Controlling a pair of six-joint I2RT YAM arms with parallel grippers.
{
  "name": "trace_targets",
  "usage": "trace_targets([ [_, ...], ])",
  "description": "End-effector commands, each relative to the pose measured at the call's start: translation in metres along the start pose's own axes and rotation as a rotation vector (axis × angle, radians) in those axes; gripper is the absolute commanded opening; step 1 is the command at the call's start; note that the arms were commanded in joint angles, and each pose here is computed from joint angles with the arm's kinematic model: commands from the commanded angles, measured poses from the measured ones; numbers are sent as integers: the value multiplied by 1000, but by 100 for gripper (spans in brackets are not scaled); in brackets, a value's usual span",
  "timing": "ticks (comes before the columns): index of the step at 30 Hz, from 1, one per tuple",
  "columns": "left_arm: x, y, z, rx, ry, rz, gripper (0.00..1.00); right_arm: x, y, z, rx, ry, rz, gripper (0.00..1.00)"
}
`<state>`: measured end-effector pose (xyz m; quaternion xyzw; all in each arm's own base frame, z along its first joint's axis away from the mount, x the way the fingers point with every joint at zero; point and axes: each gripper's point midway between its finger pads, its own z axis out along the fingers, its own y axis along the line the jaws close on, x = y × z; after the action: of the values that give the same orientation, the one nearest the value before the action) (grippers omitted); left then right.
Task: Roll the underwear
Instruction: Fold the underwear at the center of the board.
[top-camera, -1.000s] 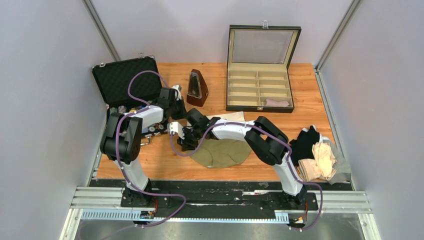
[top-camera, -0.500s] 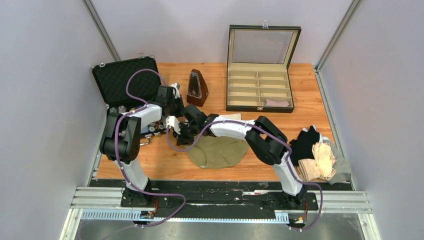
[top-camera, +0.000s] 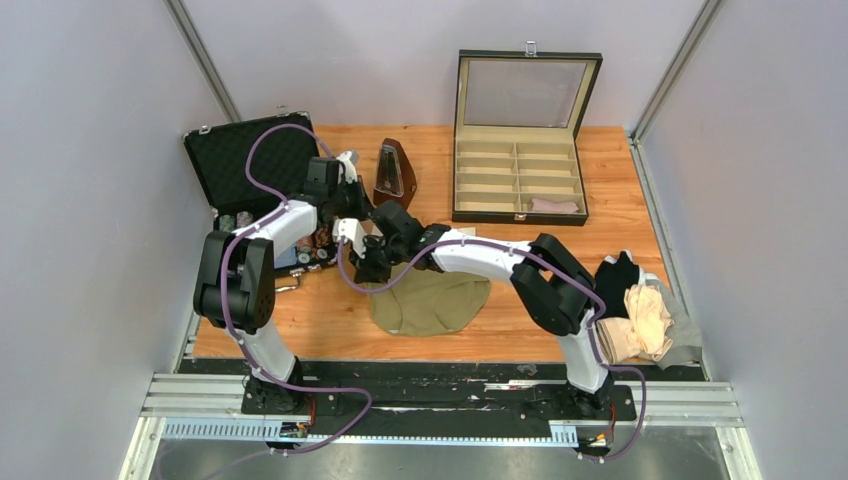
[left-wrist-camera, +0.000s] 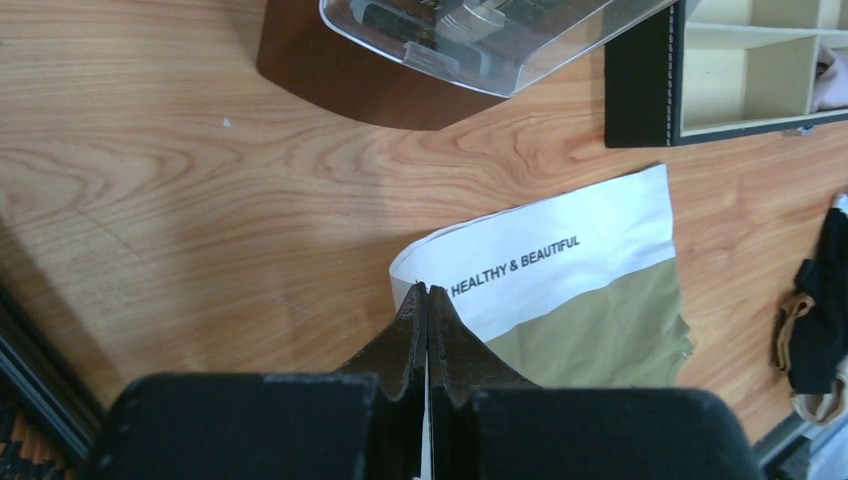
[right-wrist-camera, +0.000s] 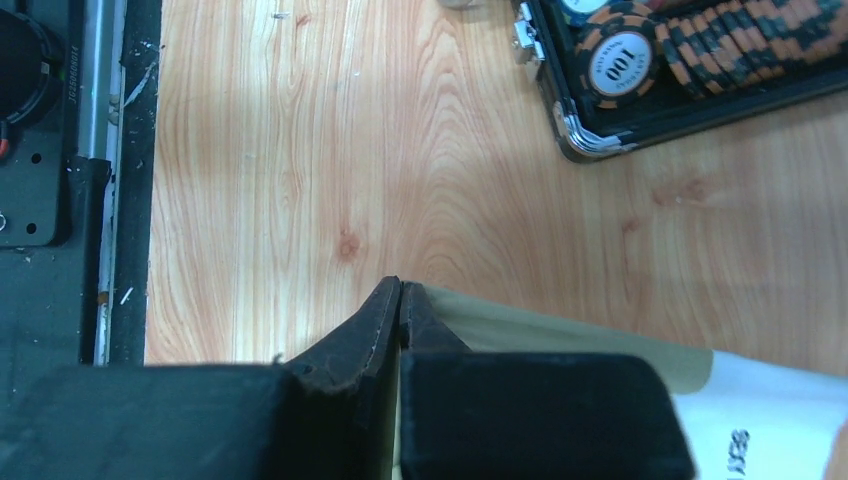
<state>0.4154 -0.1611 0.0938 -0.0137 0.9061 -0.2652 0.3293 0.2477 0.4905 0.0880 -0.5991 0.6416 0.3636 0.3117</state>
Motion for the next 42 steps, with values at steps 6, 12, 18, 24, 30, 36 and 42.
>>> trace_targets([
  [6,-30,-49,-7,129,-70,-58,0,-26,-13,-62,90,-92,53,0],
  [12,-31,-82,5,184,-65,-30,0,-25,-14,-95,128,-112,56,0],
  [18,-31,-118,15,245,-49,17,0,-25,-8,-127,165,-130,81,0],
  [24,-31,-149,24,291,-41,68,0,-24,1,-154,195,-143,92,0],
  [30,-23,-178,37,317,-32,121,0,-5,1,-179,239,-127,93,0],
  [36,-18,-187,53,280,-35,151,0,25,0,-195,256,-107,122,0],
  [42,-14,-191,66,249,-32,153,0,48,-1,-202,271,-76,148,0],
])
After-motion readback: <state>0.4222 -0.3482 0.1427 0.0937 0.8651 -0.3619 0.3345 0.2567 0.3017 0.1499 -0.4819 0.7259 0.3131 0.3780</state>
